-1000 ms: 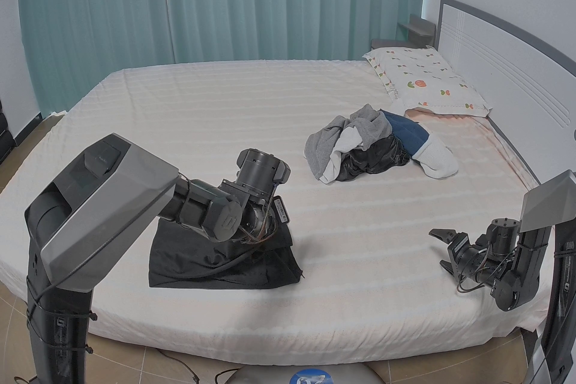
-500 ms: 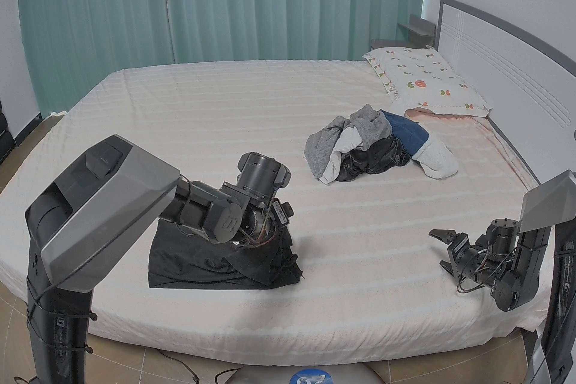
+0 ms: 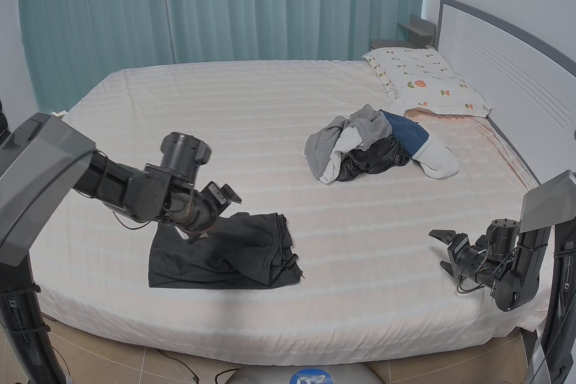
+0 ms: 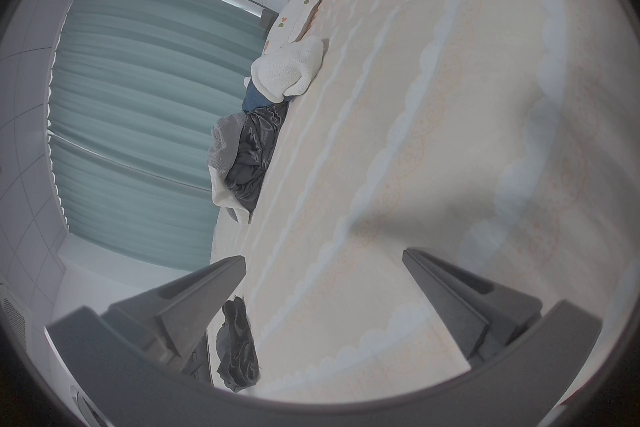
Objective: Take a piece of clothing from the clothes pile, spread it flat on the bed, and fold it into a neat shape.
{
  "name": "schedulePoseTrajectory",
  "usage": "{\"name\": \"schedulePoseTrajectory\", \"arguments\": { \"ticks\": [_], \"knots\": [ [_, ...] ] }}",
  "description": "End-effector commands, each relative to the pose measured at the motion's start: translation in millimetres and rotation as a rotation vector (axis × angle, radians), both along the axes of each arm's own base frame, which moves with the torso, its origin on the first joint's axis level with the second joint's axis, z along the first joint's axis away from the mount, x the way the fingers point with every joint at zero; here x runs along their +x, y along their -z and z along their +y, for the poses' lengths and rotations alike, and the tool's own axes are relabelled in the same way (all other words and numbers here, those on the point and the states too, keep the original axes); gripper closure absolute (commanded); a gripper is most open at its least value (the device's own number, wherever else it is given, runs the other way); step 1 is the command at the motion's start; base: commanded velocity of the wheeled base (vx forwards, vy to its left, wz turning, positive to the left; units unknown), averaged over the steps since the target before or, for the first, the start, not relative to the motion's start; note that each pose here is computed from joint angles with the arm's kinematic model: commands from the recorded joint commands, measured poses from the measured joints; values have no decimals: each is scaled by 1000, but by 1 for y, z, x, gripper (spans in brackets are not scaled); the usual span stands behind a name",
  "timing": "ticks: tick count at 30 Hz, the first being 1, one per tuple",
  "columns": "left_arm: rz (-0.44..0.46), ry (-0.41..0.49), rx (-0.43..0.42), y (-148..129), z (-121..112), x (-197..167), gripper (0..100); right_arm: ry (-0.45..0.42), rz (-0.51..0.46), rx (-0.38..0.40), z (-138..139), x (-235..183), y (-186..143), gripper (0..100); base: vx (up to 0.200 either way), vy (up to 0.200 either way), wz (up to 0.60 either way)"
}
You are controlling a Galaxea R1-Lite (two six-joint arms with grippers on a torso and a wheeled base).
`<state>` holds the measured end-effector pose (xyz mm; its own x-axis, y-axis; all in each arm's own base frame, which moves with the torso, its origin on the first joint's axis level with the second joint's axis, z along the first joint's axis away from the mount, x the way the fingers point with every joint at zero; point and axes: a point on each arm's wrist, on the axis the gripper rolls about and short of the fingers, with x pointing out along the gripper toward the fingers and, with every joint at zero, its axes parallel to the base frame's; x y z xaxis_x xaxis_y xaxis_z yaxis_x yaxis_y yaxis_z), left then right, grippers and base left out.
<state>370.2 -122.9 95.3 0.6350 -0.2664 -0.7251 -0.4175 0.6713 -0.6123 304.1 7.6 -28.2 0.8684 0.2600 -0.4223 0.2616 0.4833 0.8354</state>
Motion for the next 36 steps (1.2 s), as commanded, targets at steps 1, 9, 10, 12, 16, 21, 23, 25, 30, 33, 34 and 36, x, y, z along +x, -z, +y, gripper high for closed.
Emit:
{"name": "schedulePoseTrajectory", "arguments": {
  "ticks": [1, 9, 10, 12, 16, 21, 23, 25, 30, 33, 34, 36],
  "knots": [
    [23, -80, -119, -8, 47, -15, 0, -2, -13, 0, 0, 1, -1, 0, 0, 200, 0],
    [7, -177, -264, 6, 95, -14, 0, 0, -12, 0, 0, 0, -1, 0, 0, 200, 0],
    [10, -183, -268, 8, 99, -13, 0, 0, -12, 0, 0, 0, -1, 0, 0, 200, 0],
    [24, -181, -282, 12, 104, -12, 0, -2, -13, 1, 0, 1, -2, 0, 0, 200, 0],
    [34, -193, -293, 16, 113, -10, 0, -3, -14, -2, 0, 1, -2, 0, 0, 200, 0],
    [50, -190, -300, 23, 117, -8, 0, -7, -25, 2, -1, 2, -4, 0, 0, 200, 0],
    [52, -194, -300, 24, 118, -8, 0, -10, -29, 2, 0, 3, -5, 0, 0, 200, 0],
    [53, -197, -303, 24, 119, -7, 0, -14, -35, 1, 2, 3, -6, 0, 0, 200, 0],
    [60, -179, -355, 23, 126, -6, 0, -54, -42, -1, 14, 2, -9, 0, 0, 200, 0],
    [63, -181, -355, 24, 127, -6, 0, -62, -42, -5, 16, 1, -9, 0, 0, 200, 0],
    [64, -181, -355, 24, 127, -6, 0, -62, -42, -5, 16, 1, -9, 0, 0, 200, 0],
    [65, -183, -358, 25, 128, -5, 0, -62, -42, -5, 16, 1, -9, 0, 0, 200, 0]
  ]
}}
